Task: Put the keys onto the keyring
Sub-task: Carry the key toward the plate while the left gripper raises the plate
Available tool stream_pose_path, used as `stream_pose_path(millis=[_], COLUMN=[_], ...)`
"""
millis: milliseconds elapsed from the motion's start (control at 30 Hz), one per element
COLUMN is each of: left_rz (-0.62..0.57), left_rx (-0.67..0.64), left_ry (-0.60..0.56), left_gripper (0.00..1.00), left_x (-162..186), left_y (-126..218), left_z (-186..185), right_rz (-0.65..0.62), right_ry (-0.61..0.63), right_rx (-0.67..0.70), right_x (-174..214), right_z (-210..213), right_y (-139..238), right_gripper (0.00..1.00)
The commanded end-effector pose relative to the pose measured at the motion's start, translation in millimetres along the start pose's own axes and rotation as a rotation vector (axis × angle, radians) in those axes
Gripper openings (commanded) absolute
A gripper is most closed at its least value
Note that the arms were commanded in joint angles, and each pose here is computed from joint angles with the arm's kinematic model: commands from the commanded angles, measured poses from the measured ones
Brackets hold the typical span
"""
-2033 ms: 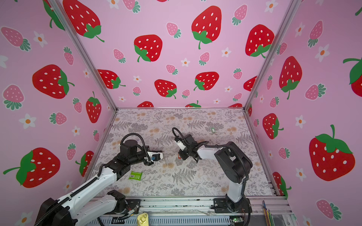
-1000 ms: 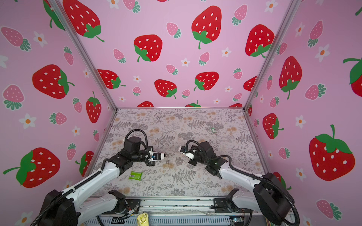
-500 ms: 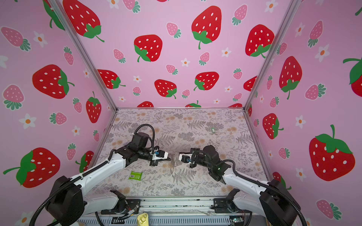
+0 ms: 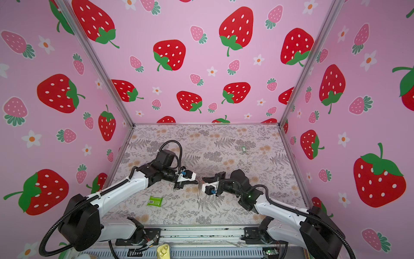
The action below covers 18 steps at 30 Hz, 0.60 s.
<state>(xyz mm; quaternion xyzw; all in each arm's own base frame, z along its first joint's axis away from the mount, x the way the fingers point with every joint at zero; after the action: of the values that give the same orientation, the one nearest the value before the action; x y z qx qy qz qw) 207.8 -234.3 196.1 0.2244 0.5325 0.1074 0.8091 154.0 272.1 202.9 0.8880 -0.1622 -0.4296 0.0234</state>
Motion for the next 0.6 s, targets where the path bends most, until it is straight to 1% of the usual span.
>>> stream_pose_path(millis=[0,267,567], left_rz=[-0.026,-0.011,0.0], left_rx=[0.014,0.026,0.038], left_ry=[-0.008,0.008,0.042], left_gripper=[0.0,0.0,0.0], left_x=[-12.1,-10.8,-10.7], left_y=[1.3,-2.2,-4.9], left_z=[7.3,10.3,14.7], right_rz=[-0.023,-0.034,-0.025], right_ry=[0.059,0.07,0.139], right_rx=[0.014,0.018,0.007], right_x=[-5.4,-6.1,-4.5], right_z=[1.7,4.5,10.2], right_y=[2.3,3.8,6.1], right_gripper=[0.0,0.0,0.0])
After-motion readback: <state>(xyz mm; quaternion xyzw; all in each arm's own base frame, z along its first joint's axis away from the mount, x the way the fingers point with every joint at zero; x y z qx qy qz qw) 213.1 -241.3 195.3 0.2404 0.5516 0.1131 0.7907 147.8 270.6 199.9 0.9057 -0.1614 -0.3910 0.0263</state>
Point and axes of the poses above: each gripper's point midway between its finger pads, its own y axis back along the fingers, its own z axis along the line the jaws close on, x = y × z, the point moved 5 cm from there along y, back along the fingers, and after that the axes turned 8 degrees about -y, right-handed, at the moved point
